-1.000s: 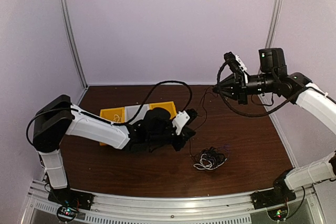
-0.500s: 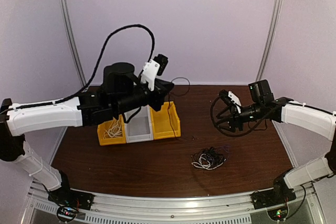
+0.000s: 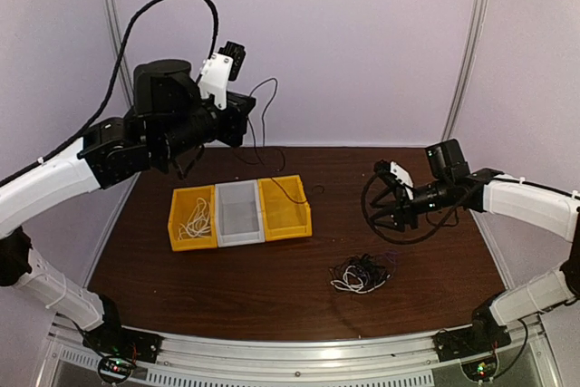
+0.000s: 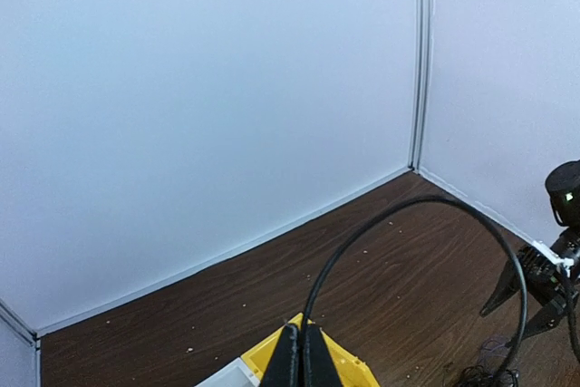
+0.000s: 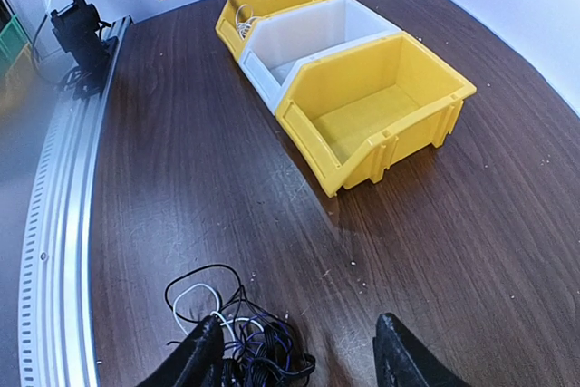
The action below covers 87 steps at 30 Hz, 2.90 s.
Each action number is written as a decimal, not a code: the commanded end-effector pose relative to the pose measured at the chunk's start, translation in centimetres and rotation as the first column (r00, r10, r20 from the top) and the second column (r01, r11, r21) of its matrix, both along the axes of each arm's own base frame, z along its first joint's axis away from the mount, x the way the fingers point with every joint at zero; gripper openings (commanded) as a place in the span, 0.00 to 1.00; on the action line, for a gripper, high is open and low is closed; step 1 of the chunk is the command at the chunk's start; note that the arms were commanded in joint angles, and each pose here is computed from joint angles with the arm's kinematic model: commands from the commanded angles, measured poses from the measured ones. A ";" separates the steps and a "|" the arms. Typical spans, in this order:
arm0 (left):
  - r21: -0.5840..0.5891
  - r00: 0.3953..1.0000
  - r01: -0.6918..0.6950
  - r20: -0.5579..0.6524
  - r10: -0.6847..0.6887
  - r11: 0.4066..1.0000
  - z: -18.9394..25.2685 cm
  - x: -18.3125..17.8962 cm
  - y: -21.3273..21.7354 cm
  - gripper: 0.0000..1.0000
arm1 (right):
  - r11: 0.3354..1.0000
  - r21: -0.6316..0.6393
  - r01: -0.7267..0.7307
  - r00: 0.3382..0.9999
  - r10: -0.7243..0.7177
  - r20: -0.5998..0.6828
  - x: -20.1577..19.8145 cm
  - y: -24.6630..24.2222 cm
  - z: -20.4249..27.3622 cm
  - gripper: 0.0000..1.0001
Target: Untangle the cables
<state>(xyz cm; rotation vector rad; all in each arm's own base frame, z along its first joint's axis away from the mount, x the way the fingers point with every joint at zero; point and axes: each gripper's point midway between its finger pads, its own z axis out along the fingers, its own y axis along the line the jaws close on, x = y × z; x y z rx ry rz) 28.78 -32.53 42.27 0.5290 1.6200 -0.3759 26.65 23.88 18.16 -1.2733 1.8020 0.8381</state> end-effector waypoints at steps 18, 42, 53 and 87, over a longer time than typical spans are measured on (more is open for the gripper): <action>0.239 0.942 -0.261 -0.151 0.301 0.935 -8.7 5.3 6.6 0.00 | 0.997 -0.066 0.035 0.995 -0.029 0.091 0.4 -0.9 -0.1 0.57; 0.338 0.850 -0.367 -0.257 0.461 0.866 -16.2 7.8 12.3 0.00 | 0.995 -0.091 0.043 0.995 -0.035 0.093 0.6 -1.2 -0.7 0.57; 0.334 0.822 -0.334 -0.355 0.446 0.881 -21.1 9.8 9.5 0.00 | 0.994 -0.098 0.045 0.995 -0.036 0.094 0.7 -1.3 -0.9 0.58; 0.316 0.522 -0.386 -0.699 0.488 0.867 -34.8 10.9 7.4 0.00 | 0.992 -0.121 0.032 0.996 -0.022 0.083 0.6 -1.3 -1.7 0.57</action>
